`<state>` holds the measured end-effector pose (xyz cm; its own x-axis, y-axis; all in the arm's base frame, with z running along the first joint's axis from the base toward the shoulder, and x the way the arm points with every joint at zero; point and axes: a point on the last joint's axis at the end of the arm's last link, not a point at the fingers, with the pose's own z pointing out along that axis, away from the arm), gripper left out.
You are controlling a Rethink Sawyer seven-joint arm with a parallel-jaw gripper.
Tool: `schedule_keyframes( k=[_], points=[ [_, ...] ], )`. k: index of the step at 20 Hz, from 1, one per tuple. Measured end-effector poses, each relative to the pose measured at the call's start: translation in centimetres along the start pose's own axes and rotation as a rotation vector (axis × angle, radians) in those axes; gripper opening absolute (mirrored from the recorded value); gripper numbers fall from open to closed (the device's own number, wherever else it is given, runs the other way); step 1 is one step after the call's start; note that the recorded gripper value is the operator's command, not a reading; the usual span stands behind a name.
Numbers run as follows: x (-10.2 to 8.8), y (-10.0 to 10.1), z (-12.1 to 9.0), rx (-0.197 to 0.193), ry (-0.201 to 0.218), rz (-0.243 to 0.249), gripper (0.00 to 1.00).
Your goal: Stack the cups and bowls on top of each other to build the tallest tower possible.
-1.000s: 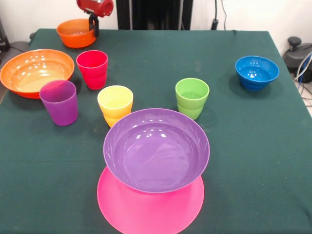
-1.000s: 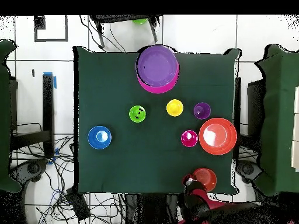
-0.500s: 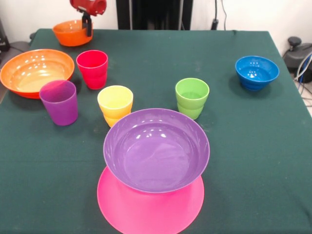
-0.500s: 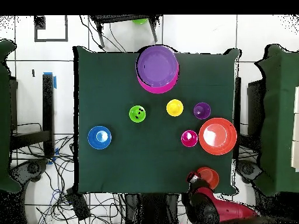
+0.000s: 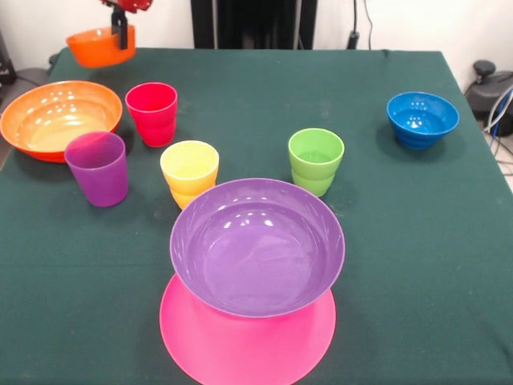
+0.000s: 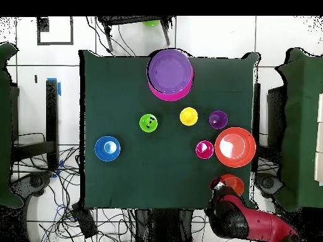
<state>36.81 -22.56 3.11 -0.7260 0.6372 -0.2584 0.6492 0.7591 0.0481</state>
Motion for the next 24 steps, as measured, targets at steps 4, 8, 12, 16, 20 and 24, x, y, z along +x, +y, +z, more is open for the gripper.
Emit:
schedule_keyframes(
  k=[4, 8, 12, 16, 20, 24],
  points=[
    [-2.5, 1.4, -1.8, 0.016, -0.015, -0.005, 0.00],
    [-4.8, 2.9, -3.6, 0.026, -0.032, 0.002, 0.00],
    [-6.4, 4.5, -5.0, 0.026, -0.048, 0.003, 0.00],
    [-7.7, 6.8, -6.3, 0.014, -0.061, -0.002, 0.00],
    [-8.4, 9.8, -7.4, -0.003, -0.065, -0.018, 0.00],
    [-8.8, 13.6, -7.7, -0.020, -0.052, -0.043, 0.00]
  ],
)
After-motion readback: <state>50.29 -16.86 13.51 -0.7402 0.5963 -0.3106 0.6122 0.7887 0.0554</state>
